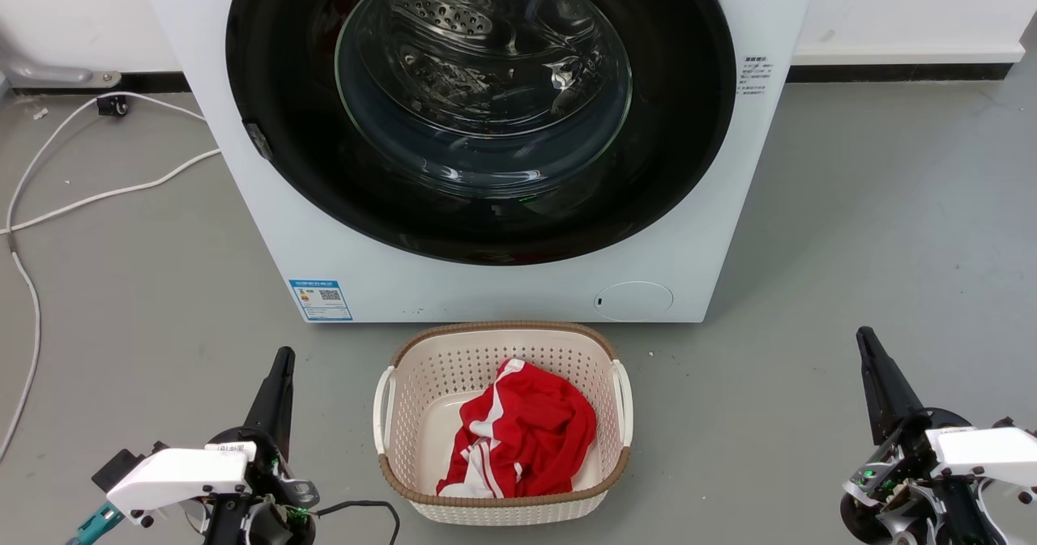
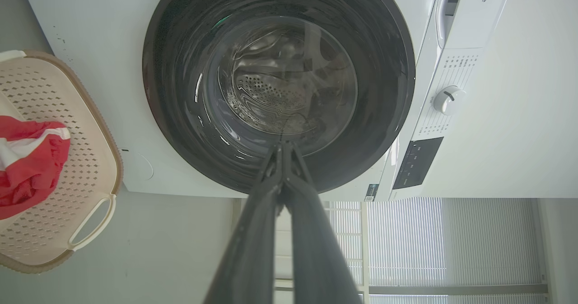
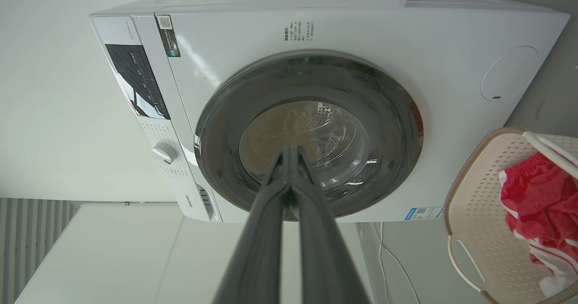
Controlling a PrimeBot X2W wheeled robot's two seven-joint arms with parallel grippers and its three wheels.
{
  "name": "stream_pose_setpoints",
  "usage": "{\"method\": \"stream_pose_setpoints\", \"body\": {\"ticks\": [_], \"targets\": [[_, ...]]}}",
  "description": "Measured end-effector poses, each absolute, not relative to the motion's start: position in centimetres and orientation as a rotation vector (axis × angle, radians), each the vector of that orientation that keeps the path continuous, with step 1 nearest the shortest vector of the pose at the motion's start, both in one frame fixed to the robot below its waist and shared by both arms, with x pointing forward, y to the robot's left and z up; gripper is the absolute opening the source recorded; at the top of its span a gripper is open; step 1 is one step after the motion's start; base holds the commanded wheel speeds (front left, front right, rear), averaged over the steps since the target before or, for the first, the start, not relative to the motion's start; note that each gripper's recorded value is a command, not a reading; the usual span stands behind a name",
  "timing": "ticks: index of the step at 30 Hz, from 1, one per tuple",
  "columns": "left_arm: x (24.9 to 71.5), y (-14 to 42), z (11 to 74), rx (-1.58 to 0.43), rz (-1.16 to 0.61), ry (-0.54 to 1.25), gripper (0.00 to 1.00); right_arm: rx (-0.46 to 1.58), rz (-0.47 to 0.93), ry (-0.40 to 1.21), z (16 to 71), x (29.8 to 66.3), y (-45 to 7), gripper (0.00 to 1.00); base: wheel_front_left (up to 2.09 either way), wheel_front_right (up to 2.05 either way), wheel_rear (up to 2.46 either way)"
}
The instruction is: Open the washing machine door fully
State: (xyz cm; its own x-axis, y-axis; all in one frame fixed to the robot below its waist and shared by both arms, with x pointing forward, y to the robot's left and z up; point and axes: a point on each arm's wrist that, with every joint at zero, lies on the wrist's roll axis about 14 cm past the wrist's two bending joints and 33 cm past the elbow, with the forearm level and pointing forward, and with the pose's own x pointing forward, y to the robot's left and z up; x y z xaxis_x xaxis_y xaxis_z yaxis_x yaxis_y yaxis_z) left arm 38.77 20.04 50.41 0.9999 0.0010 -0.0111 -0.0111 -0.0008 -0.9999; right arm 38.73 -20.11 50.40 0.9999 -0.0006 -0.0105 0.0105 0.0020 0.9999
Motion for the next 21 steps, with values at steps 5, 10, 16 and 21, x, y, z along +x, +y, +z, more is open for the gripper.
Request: {"method": "stream_pose_setpoints", "body": {"ticks": [5,10,16,21], "targets": [[38.8,20.0,50.4,-1.572,0.010,0.008,0.00,1.569,-0.009,0.008,50.4,38.7,-20.1,0.00,0.00,0.00,0.00],[38.8,20.0,50.4,-1.572,0.010,0.008,1.00,1.569,-0.009,0.008,50.4,38.7,-20.1,1.00,0.00,0.00,0.00],[38.2,19.7,49.1,-1.572,0.040,0.037,1.00,1.570,-0.050,0.028,49.1,38.0,-20.2,1.00,0.00,0.00,0.00],[38.3,19.2,49.5,-1.548,0.029,0.031,1.00,1.549,-0.049,0.004,49.6,38.0,-20.3,1.00,0.00,0.00,0.00]]}}
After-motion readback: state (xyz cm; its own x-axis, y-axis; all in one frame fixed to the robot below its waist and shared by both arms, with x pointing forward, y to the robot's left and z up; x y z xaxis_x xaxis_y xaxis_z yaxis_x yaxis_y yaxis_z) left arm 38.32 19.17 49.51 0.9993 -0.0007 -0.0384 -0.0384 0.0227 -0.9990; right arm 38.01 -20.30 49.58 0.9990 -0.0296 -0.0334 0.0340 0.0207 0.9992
